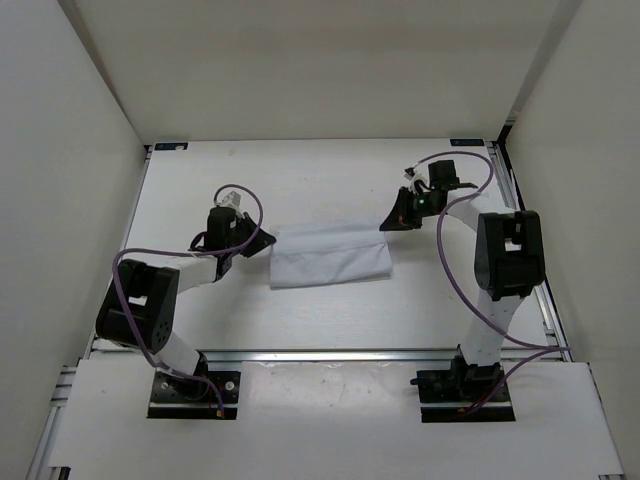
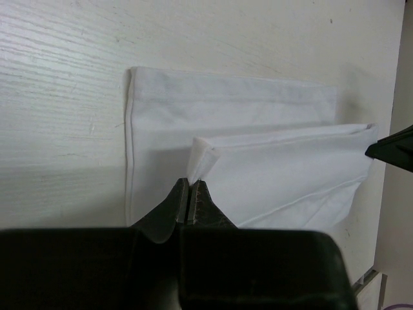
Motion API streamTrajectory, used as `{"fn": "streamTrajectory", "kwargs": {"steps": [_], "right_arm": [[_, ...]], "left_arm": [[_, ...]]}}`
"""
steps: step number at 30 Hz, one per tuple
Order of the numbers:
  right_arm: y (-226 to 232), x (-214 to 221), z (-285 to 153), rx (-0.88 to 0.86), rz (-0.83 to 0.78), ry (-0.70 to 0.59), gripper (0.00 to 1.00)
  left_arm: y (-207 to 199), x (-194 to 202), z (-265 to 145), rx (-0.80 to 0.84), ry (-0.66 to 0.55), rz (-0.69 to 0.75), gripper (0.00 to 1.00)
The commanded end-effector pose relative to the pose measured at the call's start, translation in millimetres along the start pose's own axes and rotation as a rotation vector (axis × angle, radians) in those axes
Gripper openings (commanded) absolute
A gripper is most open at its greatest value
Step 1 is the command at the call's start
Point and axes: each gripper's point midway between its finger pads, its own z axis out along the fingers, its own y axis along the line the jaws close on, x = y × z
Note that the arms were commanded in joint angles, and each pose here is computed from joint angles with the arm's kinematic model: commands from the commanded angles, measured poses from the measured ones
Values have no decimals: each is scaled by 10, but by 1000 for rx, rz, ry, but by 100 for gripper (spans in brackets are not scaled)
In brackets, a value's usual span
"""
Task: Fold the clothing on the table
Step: Fold the skirt
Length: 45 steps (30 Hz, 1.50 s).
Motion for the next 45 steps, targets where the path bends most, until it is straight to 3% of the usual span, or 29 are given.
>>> {"fn": "streamTrajectory", "kwargs": {"steps": [1, 8, 9, 11, 12, 16, 20, 21, 24, 28, 34, 45], "right_arm": [[-50, -200, -45, 4, -33, -34, 0], [-124, -362, 23, 5, -15, -39, 0], [-141, -371, 51, 5, -16, -34, 1], [-137, -457, 73, 1, -17, -49, 12], [-156, -485, 97, 5, -28, -51, 19], [-177, -837, -9, 29, -58, -133, 30], [-99, -1115, -248, 44, -89, -195, 35], [-114, -1116, -295, 47, -79, -196, 38], [-178, -940, -436, 68, -56, -189, 60], [-262, -453, -428, 70, 8, -117, 60], [-288, 8, -302, 47, 42, -50, 60], [-173, 160, 61, 13, 24, 37, 56]], "left_arm": [[-66, -243, 52, -2, -67, 22, 2], [-80, -352, 207, -22, -71, 28, 1], [-52, -326, 233, -32, -65, 29, 4], [-55, -384, 262, -38, -85, 23, 25], [-30, -409, 280, -40, -98, 21, 27], [-121, -672, 330, -30, -179, 22, 46], [-239, -1163, 182, 0, -301, 5, 49], [-318, -1203, 117, 19, -311, 4, 49], [-407, -1198, -94, 56, -321, -10, 46], [-474, -770, -270, 98, -266, -13, 37], [-414, -212, -380, 132, -166, -71, 0], [-322, 130, -184, 86, -74, -31, 0]]}}
